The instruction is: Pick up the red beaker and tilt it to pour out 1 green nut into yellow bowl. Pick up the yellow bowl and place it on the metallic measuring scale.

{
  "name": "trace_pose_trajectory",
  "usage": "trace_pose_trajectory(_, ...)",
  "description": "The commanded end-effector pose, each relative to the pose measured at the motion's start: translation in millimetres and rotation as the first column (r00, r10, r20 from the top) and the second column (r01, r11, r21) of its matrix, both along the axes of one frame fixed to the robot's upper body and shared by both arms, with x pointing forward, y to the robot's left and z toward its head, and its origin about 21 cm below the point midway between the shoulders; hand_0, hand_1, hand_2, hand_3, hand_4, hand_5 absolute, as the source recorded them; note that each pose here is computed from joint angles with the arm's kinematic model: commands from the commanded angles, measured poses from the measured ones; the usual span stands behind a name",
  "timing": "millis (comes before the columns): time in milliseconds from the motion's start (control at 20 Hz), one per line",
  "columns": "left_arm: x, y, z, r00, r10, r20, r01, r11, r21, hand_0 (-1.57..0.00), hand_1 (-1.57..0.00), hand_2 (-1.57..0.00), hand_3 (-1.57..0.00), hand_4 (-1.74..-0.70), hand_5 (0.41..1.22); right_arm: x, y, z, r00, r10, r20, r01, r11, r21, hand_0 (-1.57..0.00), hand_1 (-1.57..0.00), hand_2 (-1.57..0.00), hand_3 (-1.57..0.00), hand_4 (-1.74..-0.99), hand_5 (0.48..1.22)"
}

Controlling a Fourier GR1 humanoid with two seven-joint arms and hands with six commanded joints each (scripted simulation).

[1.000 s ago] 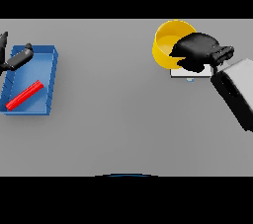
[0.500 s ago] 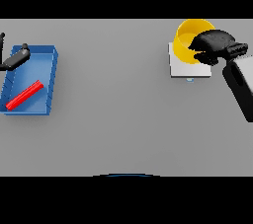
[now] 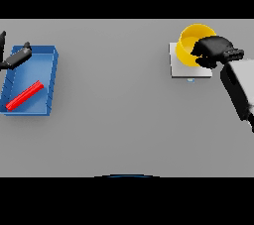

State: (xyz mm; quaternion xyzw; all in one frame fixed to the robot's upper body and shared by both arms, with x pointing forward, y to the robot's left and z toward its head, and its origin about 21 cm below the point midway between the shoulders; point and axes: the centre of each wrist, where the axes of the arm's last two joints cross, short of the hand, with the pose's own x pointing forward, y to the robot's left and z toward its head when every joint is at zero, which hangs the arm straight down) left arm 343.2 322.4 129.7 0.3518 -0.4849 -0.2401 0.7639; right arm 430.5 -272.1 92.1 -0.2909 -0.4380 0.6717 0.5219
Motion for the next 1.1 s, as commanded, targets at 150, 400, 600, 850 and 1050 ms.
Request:
trace_pose_trajectory(150, 0.2, -3.2, -1.8, 1.000, -0.002, -0.004, 0.002, 1.000, -0.001, 0.00, 0.00, 0.00, 0.00, -0.81, 0.734, 2.9, -1.1, -3.1, 1.000, 0.015, -0.018, -0.015, 1.000, 0.018, -1.53, -1.40, -1.57, -1.32, -1.725, 1.221)
trace_pose_trajectory(400, 1.9, -1.0, -2.9, 1.000, 0.009, -0.012, -0.009, 1.000, -0.008, 0.00, 0.00, 0.00, 0.00, -0.81, 0.744, 6.5, -3.4, -5.0, 0.997, -0.035, -0.066, 0.038, 0.998, 0.044, -0.98, -0.87, -0.95, -0.76, -1.504, 0.983)
trace_pose_trajectory(600, 6.6, -4.3, -4.8, 1.000, -0.003, -0.013, 0.003, 1.000, 0.007, 0.00, 0.00, 0.00, 0.00, -0.81, 0.738, 8.1, -2.8, -5.2, 0.997, -0.030, -0.076, 0.033, 0.999, 0.041, -0.40, -0.35, -0.52, -0.60, -1.410, 0.821)
trace_pose_trajectory(850, 5.3, -1.8, -7.4, 1.000, 0.003, -0.009, -0.003, 1.000, 0.000, 0.00, 0.00, 0.00, 0.00, -0.81, 0.736, 10.6, -4.1, -4.1, 0.995, 0.013, -0.094, -0.010, 1.000, 0.028, -0.13, -0.12, -0.24, -0.44, -1.346, 0.746)
trace_pose_trajectory(1050, 6.0, -2.3, -3.9, 1.000, 0.002, 0.002, -0.002, 1.000, -0.012, 0.00, 0.00, 0.00, 0.00, -0.82, 0.734, 10.5, 0.0, -12.2, 0.994, 0.004, -0.112, -0.005, 1.000, -0.005, -0.05, -0.05, -0.12, -0.35, -1.308, 0.733)
